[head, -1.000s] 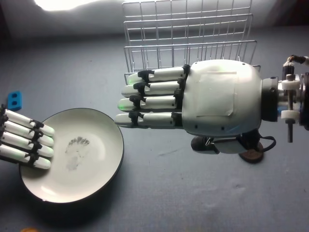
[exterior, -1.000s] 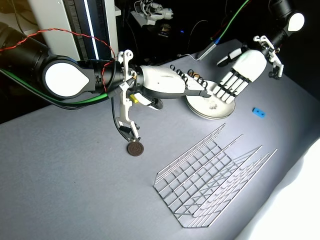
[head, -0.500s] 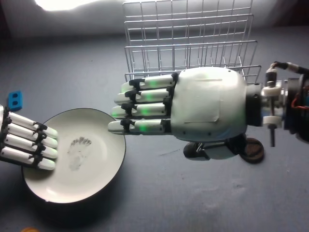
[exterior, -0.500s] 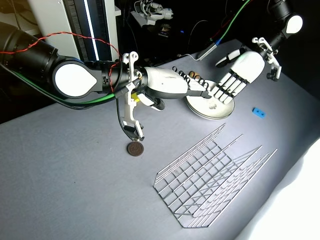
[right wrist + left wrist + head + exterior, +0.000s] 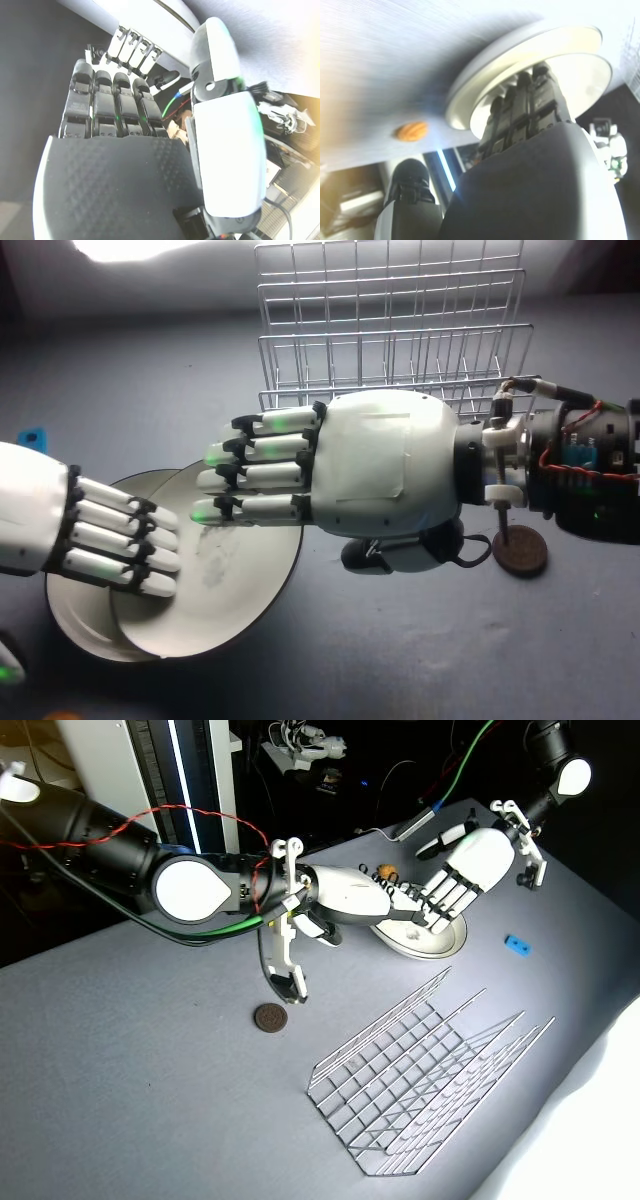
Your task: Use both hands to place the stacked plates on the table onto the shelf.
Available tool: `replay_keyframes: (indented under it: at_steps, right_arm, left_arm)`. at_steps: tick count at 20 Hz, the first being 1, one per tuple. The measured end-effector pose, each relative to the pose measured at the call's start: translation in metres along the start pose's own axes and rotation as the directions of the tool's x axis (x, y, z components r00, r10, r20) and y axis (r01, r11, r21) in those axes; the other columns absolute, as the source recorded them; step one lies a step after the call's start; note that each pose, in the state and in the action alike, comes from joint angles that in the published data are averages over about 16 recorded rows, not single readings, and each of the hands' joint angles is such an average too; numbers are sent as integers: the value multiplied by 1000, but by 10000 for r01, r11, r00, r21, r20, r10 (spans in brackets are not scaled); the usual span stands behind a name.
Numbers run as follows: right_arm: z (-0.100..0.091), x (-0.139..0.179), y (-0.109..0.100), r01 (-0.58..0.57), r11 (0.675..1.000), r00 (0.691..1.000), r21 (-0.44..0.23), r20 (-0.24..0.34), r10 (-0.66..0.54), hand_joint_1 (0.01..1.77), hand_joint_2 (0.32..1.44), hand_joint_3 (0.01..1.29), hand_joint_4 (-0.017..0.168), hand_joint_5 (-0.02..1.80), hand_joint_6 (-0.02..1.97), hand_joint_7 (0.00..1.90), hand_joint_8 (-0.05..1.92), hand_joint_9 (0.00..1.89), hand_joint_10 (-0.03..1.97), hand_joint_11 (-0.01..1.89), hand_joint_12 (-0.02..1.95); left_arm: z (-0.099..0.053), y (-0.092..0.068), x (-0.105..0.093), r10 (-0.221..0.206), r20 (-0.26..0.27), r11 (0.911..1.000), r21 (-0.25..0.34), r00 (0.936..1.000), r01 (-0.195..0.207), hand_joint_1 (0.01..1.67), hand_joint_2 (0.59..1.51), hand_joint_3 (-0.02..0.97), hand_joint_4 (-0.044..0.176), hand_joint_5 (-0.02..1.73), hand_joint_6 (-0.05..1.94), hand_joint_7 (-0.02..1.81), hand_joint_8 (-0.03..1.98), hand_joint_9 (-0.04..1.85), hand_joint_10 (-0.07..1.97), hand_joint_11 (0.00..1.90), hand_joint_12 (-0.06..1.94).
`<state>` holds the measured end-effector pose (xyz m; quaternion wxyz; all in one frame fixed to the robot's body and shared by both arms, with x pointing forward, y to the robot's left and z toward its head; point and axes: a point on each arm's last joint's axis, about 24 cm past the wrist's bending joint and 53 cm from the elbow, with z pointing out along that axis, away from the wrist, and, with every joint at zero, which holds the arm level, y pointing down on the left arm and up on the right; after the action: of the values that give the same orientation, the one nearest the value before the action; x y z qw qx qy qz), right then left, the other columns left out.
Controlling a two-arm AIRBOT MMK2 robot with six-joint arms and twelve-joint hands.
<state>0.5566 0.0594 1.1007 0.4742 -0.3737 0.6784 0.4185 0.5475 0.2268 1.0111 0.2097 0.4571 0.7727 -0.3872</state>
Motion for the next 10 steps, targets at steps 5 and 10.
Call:
replay_keyframes:
  at_steps: [5,10]
  right_arm:
    - [11,3,3,57,9999,10000,-113,2,-57,1051,1098,22,3,20,18,22,11,22,7,19,301]
    - [23,10,5,92,9998,9999,-199,-69,-93,1062,1110,21,3,51,17,54,11,60,12,20,491]
  left_arm:
    - [10,-6,-10,-3,124,10000,88,9999,2,17,1119,12,1,11,-6,-8,-14,17,8,13,-7]
    - [15,-9,-15,4,171,9999,103,9999,-6,17,1110,12,3,11,2,-5,-13,21,9,13,-6]
